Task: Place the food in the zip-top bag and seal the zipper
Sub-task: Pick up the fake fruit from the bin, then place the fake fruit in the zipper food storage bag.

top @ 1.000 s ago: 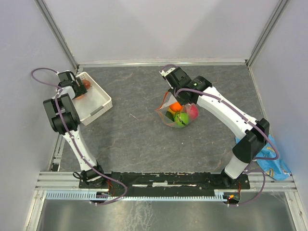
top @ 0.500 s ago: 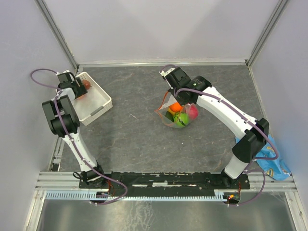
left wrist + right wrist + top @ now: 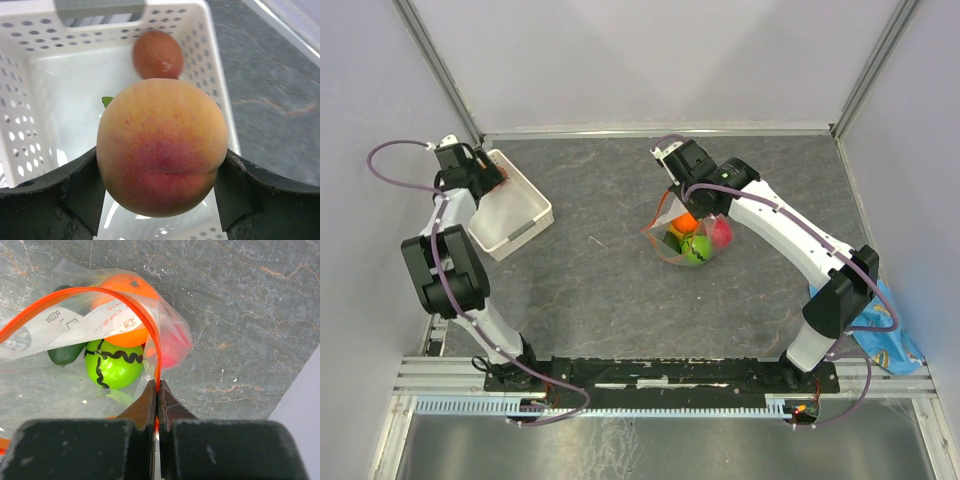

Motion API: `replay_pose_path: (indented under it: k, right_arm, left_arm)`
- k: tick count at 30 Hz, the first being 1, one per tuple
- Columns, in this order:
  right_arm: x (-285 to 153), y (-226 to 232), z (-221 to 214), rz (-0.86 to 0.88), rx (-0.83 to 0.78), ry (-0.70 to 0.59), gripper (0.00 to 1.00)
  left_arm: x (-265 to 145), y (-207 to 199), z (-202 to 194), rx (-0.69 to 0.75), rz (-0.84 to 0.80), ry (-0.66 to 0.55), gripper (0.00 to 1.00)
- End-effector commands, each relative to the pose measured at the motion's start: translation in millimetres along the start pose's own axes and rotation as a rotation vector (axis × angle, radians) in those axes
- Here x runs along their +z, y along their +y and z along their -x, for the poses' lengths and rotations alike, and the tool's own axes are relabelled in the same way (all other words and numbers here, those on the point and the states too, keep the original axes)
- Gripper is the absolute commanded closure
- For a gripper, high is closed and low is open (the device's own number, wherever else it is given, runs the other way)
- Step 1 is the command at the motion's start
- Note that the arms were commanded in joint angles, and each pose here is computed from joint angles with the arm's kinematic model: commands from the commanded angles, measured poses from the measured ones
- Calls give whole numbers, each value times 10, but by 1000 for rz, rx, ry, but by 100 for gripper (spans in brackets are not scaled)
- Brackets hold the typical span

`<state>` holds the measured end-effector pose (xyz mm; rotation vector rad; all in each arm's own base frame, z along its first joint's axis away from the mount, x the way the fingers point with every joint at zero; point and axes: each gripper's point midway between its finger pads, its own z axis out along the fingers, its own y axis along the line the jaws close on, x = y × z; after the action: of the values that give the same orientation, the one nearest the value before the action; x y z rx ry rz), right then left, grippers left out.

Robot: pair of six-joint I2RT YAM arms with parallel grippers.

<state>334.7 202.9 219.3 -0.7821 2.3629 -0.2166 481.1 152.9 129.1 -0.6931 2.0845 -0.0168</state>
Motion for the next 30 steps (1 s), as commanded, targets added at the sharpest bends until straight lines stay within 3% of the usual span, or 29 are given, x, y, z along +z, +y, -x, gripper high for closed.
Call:
replay_pose_path:
  k: [1, 12, 30]
  right_arm:
    - [-157, -89, 170, -7, 33, -91, 98]
    - [-292, -95, 208, 17, 65, -140, 98]
    - [-509, -66, 271, 78, 106, -226, 99]
  left_arm:
    - [-443, -520, 135, -51, -124, -48, 48]
    - [-1313, -1293, -70, 2, -351, -55, 49]
    - [-3022, -2715, -772, 159, -965, -78, 52]
